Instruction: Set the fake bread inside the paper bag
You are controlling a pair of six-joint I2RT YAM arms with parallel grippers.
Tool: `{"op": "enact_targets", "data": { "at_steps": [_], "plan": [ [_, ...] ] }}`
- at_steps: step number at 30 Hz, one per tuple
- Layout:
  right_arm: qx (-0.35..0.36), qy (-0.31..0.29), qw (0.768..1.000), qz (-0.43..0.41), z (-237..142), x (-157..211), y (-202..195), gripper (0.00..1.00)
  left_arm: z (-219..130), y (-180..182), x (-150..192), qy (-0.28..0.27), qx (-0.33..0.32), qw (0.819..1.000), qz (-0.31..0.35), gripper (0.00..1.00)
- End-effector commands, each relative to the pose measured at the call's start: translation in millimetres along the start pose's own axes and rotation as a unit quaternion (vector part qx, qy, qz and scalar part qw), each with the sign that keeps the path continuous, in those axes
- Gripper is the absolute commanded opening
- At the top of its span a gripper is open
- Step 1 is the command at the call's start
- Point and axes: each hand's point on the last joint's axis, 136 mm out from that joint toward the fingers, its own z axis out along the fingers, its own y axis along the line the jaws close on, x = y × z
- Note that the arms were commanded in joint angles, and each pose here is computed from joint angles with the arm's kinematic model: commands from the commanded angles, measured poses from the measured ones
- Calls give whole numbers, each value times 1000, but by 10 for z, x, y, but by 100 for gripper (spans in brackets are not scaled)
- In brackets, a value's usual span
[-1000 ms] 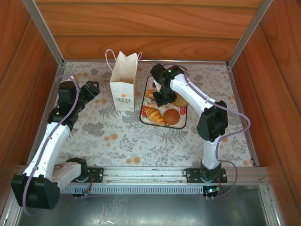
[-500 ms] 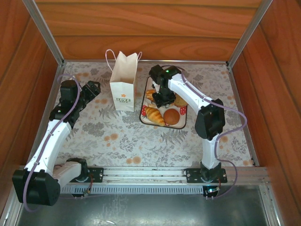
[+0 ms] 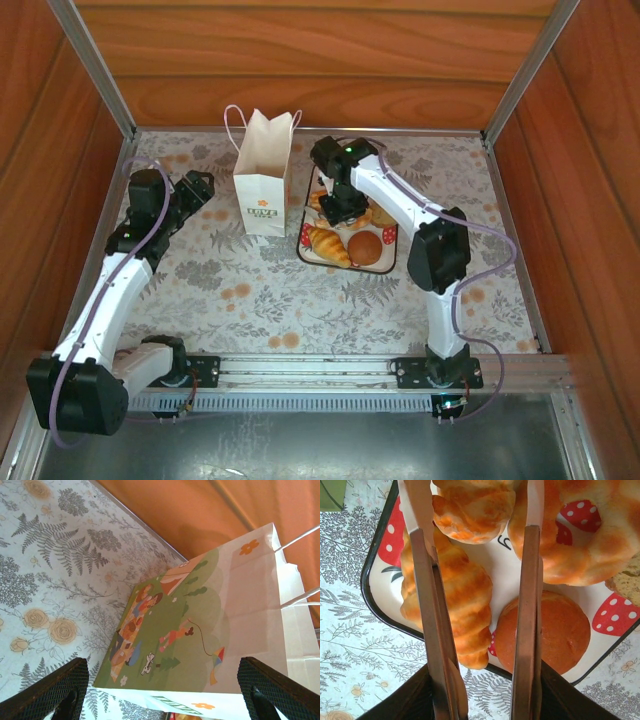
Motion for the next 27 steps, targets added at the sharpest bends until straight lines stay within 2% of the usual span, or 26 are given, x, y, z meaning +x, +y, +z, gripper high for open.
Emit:
{"op": "enact_targets", "data": {
  "at_steps": [1, 5, 10, 15, 22, 27],
  "plan": [
    [4, 2, 1000, -9, 3, -39, 34, 47, 7, -52, -54, -3, 10, 1000, -3, 83],
    [20, 1, 1000, -5, -34, -20, -28, 45, 3, -96, -62, -1, 17, 1000, 0, 82],
    [26, -54, 998, 3, -277, -62, -89, 41, -11, -248, -67, 10, 45, 999, 0, 80],
    [26, -120, 992, 15, -623, -65, -151, 35, -17, -519, -57, 28, 92, 995, -2, 78],
    [48, -187, 981, 35, -1112, 33, -323, 35, 10, -916, -16, 53, 137, 989, 26, 79],
    [31, -265, 963, 36, -1628, 87, -346, 35, 117, -1048, -42, 56, 143, 988, 33, 79]
  ]
}}
